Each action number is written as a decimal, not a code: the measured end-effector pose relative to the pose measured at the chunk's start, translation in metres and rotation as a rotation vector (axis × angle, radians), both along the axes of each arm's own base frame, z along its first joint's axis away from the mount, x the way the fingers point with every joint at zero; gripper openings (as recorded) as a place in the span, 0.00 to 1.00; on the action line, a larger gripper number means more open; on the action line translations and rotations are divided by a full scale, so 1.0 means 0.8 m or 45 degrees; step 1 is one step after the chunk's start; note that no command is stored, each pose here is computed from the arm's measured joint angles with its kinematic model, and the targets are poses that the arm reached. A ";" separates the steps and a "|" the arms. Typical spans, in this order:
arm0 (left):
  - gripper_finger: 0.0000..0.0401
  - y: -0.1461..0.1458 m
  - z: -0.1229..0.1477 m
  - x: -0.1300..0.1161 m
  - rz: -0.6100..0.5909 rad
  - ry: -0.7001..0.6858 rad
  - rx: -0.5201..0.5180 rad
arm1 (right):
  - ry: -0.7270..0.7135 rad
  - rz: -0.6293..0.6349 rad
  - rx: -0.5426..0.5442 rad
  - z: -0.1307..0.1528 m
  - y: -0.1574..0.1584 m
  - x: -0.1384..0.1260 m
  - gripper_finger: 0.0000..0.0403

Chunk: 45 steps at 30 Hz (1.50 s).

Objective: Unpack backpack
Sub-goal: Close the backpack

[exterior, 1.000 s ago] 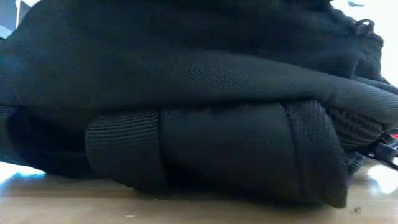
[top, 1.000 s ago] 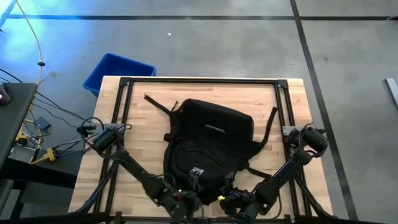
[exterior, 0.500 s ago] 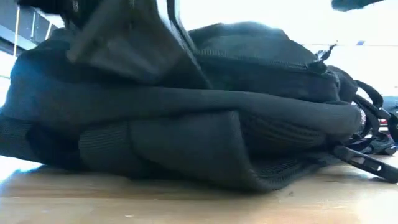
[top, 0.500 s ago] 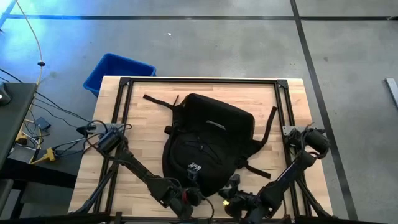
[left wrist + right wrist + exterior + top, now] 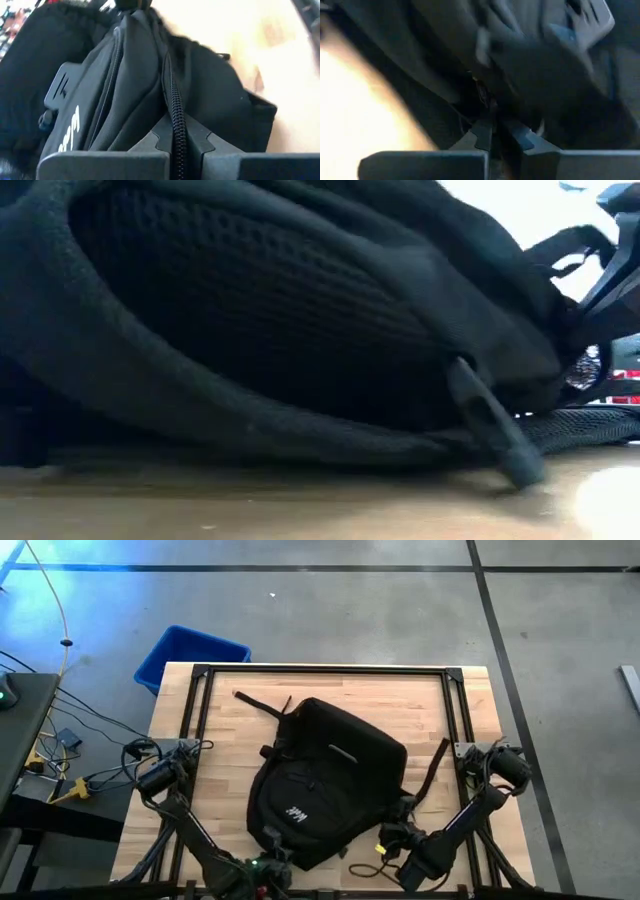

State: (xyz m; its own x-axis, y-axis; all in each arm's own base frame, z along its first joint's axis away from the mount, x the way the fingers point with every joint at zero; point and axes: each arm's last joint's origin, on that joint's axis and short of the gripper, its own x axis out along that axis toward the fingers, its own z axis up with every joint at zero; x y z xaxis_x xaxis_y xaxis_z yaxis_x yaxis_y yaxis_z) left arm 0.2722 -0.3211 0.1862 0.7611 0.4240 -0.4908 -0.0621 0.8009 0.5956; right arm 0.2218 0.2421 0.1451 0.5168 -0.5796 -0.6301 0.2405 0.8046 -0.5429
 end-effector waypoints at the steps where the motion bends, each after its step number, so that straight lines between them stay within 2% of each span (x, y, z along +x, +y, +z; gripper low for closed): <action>1: 0.00 0.002 0.000 -0.002 0.023 -0.004 -0.007 | -0.001 -0.008 -0.002 -0.001 -0.001 -0.001 0.00; 4: 0.00 0.006 -0.003 -0.008 0.059 0.003 -0.004 | 0.006 0.015 0.014 0.000 0.002 0.002 0.00; 9: 0.00 0.022 -0.004 -0.013 0.144 0.060 0.046 | 0.015 0.109 0.091 0.022 0.023 0.016 0.00; 12: 0.00 0.045 -0.002 -0.019 0.288 0.072 0.104 | 0.012 0.185 0.134 0.044 0.038 0.027 0.06; 15: 0.01 0.077 0.008 -0.025 0.508 0.061 0.168 | -0.036 0.262 0.169 0.067 0.052 0.039 0.16; 18: 0.04 0.121 0.013 -0.023 0.650 0.082 0.079 | -0.086 0.363 0.161 0.090 0.065 0.050 0.28; 21: 0.09 0.171 0.025 -0.028 0.914 0.004 -0.036 | -0.112 0.440 0.145 0.110 0.073 0.057 0.38; 23: 0.13 0.192 0.022 -0.033 1.097 0.073 -0.136 | -0.141 0.443 0.139 0.120 0.075 0.060 0.43; 25: 0.16 0.199 0.027 -0.036 1.180 0.138 -0.267 | -0.140 0.429 0.084 0.124 0.071 0.059 0.47; 28: 0.18 0.189 0.036 -0.037 1.153 0.117 -0.394 | -0.081 0.362 -0.017 0.120 0.056 0.057 0.49; 32: 0.17 0.162 0.052 -0.035 1.045 0.029 -0.512 | -0.007 0.132 -0.073 0.117 0.019 0.057 0.49; 38: 0.12 0.140 0.054 -0.033 0.887 -0.094 -0.557 | 0.068 -0.221 -0.068 0.120 -0.022 0.051 0.46; 43: 0.08 0.135 0.053 -0.020 0.814 -0.114 -0.613 | 0.074 -0.228 -0.057 0.102 -0.032 0.060 0.42; 45: 0.06 0.133 0.053 -0.014 0.768 -0.107 -0.624 | 0.131 -0.223 -0.056 0.088 -0.038 0.062 0.41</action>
